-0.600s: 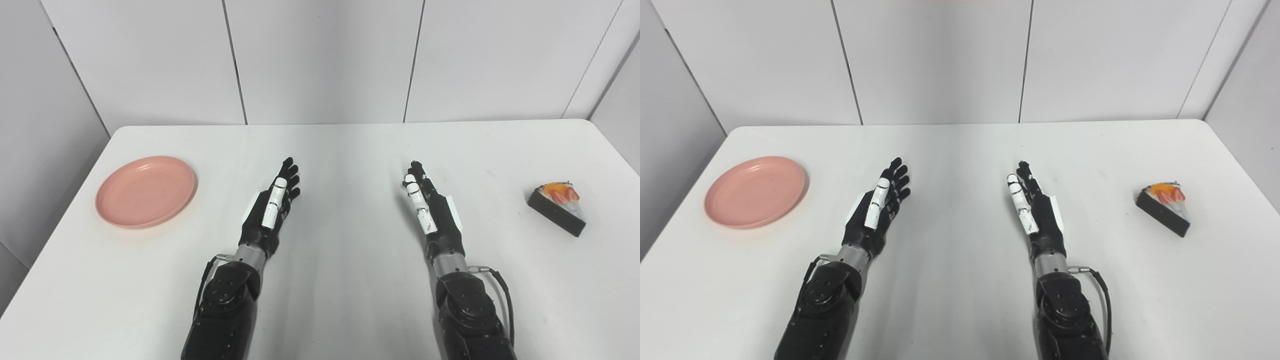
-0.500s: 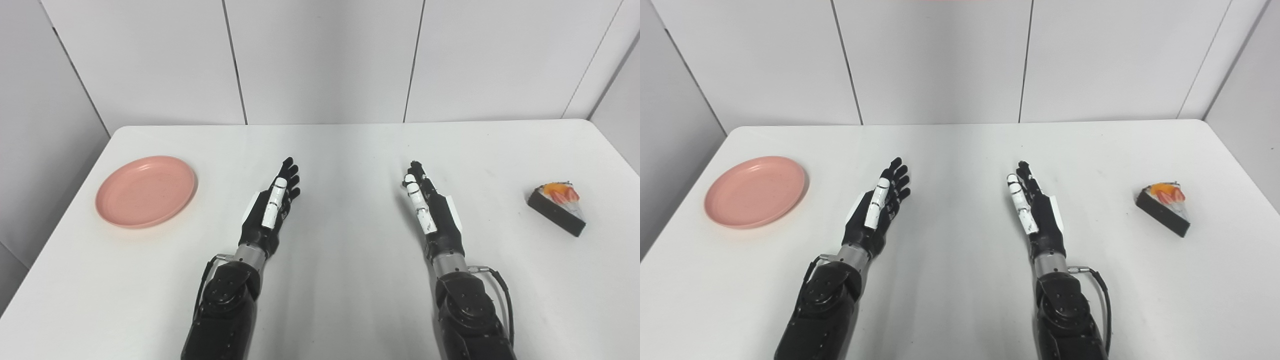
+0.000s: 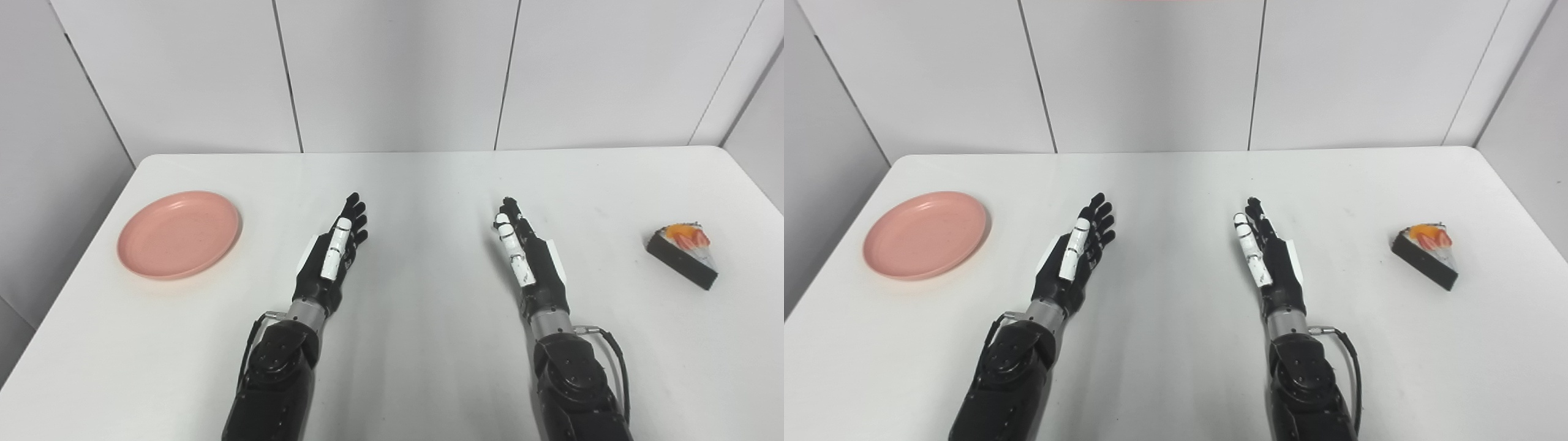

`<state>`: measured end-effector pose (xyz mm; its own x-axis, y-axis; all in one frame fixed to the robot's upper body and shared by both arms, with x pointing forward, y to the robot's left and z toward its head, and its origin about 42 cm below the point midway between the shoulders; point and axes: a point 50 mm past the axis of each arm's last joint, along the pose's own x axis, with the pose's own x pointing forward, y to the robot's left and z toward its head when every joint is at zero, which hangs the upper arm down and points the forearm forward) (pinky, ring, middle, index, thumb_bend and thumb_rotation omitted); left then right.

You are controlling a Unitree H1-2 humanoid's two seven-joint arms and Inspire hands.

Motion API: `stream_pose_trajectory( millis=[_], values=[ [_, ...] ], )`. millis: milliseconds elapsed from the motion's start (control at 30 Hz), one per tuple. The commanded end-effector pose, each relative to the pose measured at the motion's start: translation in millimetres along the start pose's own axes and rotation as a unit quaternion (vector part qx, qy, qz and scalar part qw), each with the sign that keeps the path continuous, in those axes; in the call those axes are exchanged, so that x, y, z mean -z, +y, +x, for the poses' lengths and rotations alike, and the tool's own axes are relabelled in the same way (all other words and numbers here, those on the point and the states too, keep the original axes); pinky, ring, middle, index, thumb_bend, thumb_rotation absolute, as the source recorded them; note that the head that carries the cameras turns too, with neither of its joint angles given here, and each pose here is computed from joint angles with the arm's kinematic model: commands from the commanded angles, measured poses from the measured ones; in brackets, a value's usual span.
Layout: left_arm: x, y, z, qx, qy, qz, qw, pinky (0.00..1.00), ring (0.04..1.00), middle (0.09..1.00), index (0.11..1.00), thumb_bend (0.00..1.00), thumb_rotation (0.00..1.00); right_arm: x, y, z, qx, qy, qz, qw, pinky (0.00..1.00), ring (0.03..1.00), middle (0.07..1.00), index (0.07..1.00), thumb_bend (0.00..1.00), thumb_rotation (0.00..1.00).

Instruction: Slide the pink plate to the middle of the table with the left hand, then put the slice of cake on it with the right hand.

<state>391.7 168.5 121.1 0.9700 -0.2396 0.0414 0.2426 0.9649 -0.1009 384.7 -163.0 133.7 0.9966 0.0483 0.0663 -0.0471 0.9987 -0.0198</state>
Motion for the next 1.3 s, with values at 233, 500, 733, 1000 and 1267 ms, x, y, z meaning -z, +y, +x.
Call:
stream_pose_trajectory(
  millis=[233, 500, 733, 1000, 1267],
  values=[
    [-5.9, 1.7, 2.7, -0.002, -0.006, 0.002, 1.0, 1.0, 1.0, 1.0, 1.0, 0.55, 1.0, -16.0, 8.0, 9.6, -0.006, -0.03, 0.008, 0.999, 0.94, 0.898, 0.939, 0.935, 0.48, 0.87],
    [-6.6, 0.4, 2.8, -0.005, -0.007, -0.001, 1.0, 1.0, 1.0, 1.0, 1.0, 0.55, 1.0, -15.9, 7.5, 9.3, -0.006, -0.029, 0.011, 1.0, 0.94, 0.897, 0.936, 0.931, 0.5, 0.87],
    [-2.8, -6.3, 6.2, -0.005, -0.015, -0.001, 1.0, 1.0, 1.0, 1.0, 1.0, 0.56, 1.0, -13.3, -2.9, 7.8, -0.013, -0.034, 0.003, 0.999, 0.94, 0.905, 0.945, 0.943, 0.48, 0.87],
    [-29.2, -4.2, 18.1, -0.053, -0.074, -0.032, 0.995, 1.0, 1.0, 1.0, 1.0, 0.55, 1.0, -11.8, -15.8, 3.8, -0.011, -0.035, 0.007, 0.999, 0.94, 0.923, 0.944, 0.941, 0.43, 0.88],
    [-63.1, 23.1, 35.5, -0.117, -0.117, -0.057, 0.985, 1.0, 1.0, 1.0, 1.0, 0.6, 1.0, -6.7, -25.9, 4.2, -0.013, -0.038, 0.012, 0.999, 0.97, 0.937, 0.956, 0.957, 0.45, 0.87]
  ],
)
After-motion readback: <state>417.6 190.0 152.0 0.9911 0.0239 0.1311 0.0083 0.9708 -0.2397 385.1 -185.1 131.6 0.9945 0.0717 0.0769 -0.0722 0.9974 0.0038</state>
